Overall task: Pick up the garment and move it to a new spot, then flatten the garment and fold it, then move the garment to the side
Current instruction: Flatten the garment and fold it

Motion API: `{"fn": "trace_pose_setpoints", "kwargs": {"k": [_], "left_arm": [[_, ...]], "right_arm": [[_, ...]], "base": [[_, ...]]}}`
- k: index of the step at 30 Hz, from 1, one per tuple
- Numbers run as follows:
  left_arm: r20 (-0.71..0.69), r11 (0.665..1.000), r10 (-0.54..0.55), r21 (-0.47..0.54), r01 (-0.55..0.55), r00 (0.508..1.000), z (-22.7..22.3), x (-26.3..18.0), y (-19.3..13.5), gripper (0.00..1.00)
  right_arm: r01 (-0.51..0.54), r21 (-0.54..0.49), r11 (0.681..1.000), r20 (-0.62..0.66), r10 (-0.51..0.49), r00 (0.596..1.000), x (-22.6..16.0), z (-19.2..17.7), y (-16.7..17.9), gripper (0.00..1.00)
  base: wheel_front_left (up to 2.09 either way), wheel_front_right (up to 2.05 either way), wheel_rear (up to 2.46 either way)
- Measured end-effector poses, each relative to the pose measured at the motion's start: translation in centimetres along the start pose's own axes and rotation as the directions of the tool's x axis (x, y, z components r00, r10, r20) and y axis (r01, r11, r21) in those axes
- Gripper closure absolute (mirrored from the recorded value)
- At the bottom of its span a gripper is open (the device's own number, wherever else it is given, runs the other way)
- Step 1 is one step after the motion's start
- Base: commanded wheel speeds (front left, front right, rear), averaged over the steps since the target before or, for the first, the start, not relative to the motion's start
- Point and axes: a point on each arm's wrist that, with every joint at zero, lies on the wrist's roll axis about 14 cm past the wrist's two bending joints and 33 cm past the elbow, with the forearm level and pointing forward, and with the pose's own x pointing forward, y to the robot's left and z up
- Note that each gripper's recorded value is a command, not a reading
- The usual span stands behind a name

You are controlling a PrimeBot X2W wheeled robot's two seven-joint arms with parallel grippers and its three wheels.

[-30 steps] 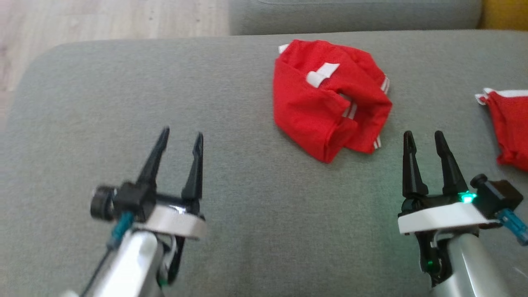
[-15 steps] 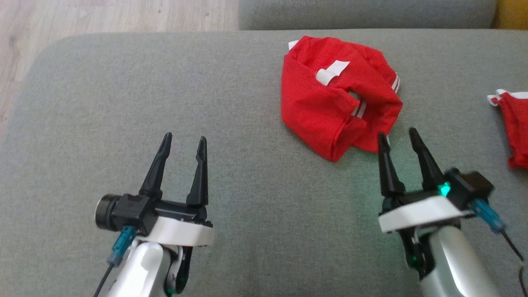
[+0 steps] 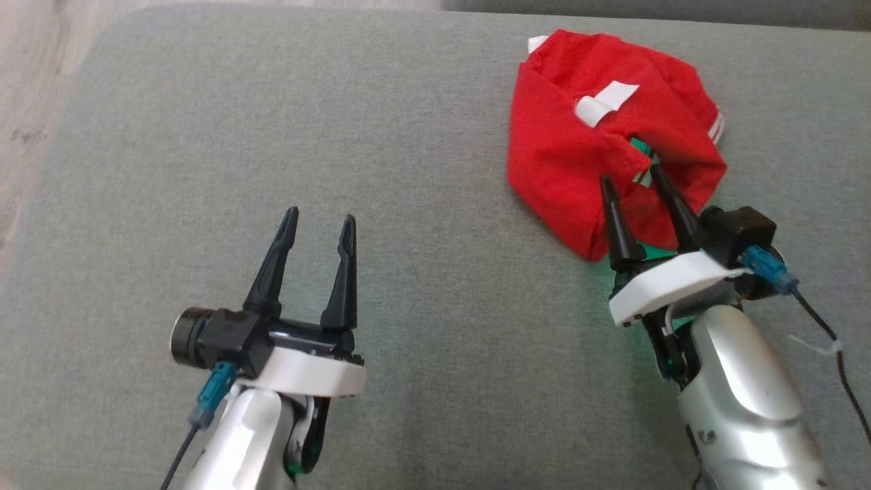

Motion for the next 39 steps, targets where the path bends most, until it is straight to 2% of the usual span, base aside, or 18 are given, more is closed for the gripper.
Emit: {"fn": "trace_pose_setpoints", "kwargs": {"k": [6,7,8,9,17,25,29,34,39], "left_arm": [[-0.001,1.0,0.016,-0.001,-0.016,1.0,0.0,0.1,0.4,0.0],[-0.002,1.0,0.018,-0.002,-0.018,1.0,-0.1,0.1,0.5,0.0],[-0.004,1.0,0.021,-0.004,-0.021,1.0,-0.2,0.1,0.5,0.0],[-0.005,1.0,0.023,-0.005,-0.023,1.0,-0.2,0.1,0.6,0.0],[0.017,1.0,0.026,-0.002,-0.026,0.999,0.6,0.0,0.6,0.0],[0.069,1.0,0.001,-0.008,-0.001,0.998,2.4,-0.3,-0.3,0.0],[0.099,1.0,-0.018,-0.007,0.019,0.995,3.5,-0.5,-0.8,0.0],[0.105,1.0,0.014,-0.026,-0.011,0.994,3.8,-1.5,0.0,0.0],[0.081,0.996,0.068,-0.054,-0.064,0.994,3.0,-3.3,1.1,0.0]], "right_arm": [[-0.016,-0.003,1.0,-0.019,0.016,1.0,1.1,-0.5,0.3,0.0],[-0.021,-0.007,1.0,-0.017,0.021,1.0,1.3,-0.5,0.4,0.1],[-0.027,-0.012,1.0,-0.016,0.027,1.0,1.5,-0.5,0.5,0.86],[-0.032,-0.017,0.999,-0.013,0.032,0.999,1.7,-0.4,0.5,1.0],[-0.064,-0.068,0.996,0.042,0.067,0.997,1.8,1.5,1.4,1.0],[-0.106,-0.141,0.984,0.195,0.133,0.972,-0.2,7.0,3.8,1.0],[-0.16,-0.216,0.963,0.234,0.21,0.949,-0.1,10.8,6.4,1.0],[-0.225,-0.355,0.907,0.301,0.339,0.891,2.6,18.4,10.7,1.0],[-0.267,-0.387,0.883,0.423,0.427,0.799,4.5,27.5,15.0,1.0]], "base": [[0.0,0.0,0.0],[0.0,0.0,0.0],[0.0,0.0,0.0],[0.0,0.0,0.0],[0.0,0.0,0.0],[0.0,0.0,0.0],[0.0,0.0,0.0],[0.0,0.0,0.0],[0.0,0.0,0.0]]}}
